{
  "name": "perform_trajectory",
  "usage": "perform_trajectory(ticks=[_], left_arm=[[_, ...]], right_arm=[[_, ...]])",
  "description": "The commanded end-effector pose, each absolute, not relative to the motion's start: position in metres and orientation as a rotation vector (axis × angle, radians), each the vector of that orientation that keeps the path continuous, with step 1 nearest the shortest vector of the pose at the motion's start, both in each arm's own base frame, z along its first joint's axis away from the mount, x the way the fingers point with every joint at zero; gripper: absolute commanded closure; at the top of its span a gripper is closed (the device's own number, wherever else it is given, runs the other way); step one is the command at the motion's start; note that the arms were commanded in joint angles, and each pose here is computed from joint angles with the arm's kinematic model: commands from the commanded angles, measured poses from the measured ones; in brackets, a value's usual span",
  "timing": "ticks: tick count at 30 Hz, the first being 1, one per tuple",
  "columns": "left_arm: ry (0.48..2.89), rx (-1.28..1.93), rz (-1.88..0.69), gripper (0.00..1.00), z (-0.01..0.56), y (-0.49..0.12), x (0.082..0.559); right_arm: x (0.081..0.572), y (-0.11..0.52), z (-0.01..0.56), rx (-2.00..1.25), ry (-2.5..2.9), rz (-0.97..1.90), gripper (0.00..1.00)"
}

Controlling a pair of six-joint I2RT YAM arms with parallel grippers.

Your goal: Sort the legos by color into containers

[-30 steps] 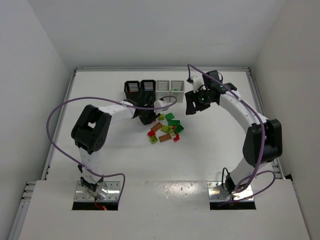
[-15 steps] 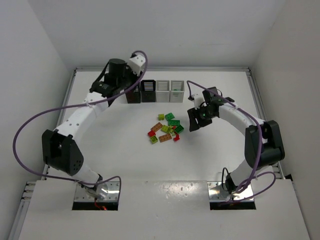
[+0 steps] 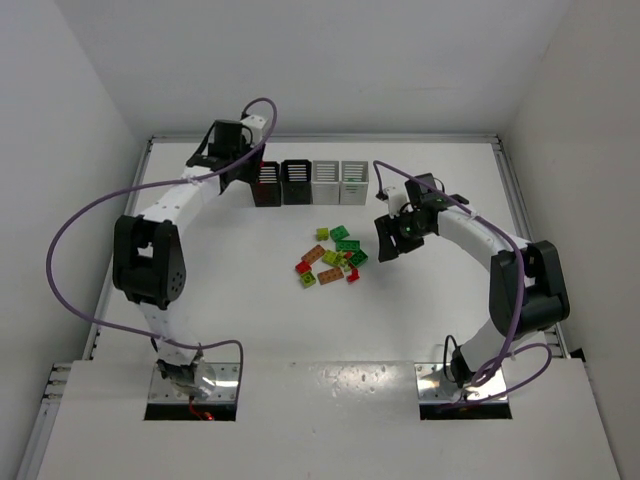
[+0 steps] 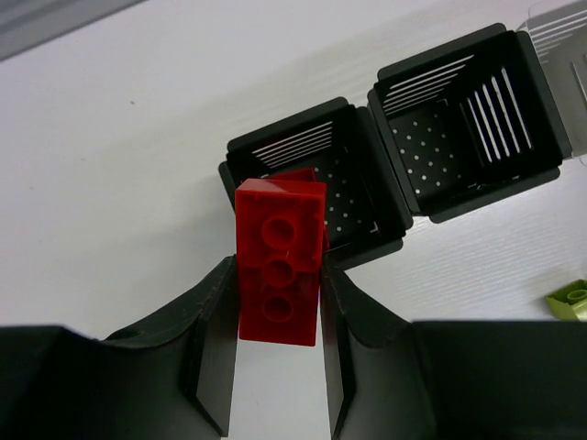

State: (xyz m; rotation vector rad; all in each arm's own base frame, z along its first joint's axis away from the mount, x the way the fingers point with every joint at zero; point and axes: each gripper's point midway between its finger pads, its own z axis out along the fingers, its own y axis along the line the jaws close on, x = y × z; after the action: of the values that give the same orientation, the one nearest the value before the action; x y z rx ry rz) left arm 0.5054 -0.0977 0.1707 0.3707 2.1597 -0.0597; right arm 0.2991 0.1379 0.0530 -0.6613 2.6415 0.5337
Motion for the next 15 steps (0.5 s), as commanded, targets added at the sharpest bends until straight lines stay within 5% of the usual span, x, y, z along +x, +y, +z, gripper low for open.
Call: perform_trajectory(ticks=[1, 9, 15], left_arm=[[2.056, 0.339, -0.141, 0.75, 0.209, -0.107, 0.524], [2.089, 0.346, -0.159, 0.73, 0.189, -0.108, 0.537], [2.123, 0.359, -0.165, 0.45, 0.169, -0.114, 0.541]], right_arm=[[0.309, 0.141, 0.059, -0.690, 2.588, 0.518, 0.44], [0.308, 0.141, 0.053, -0.690, 2.608, 0.521, 0.44], [0.305, 0.143, 0.053, -0.722, 2.602, 0.545, 0.42]])
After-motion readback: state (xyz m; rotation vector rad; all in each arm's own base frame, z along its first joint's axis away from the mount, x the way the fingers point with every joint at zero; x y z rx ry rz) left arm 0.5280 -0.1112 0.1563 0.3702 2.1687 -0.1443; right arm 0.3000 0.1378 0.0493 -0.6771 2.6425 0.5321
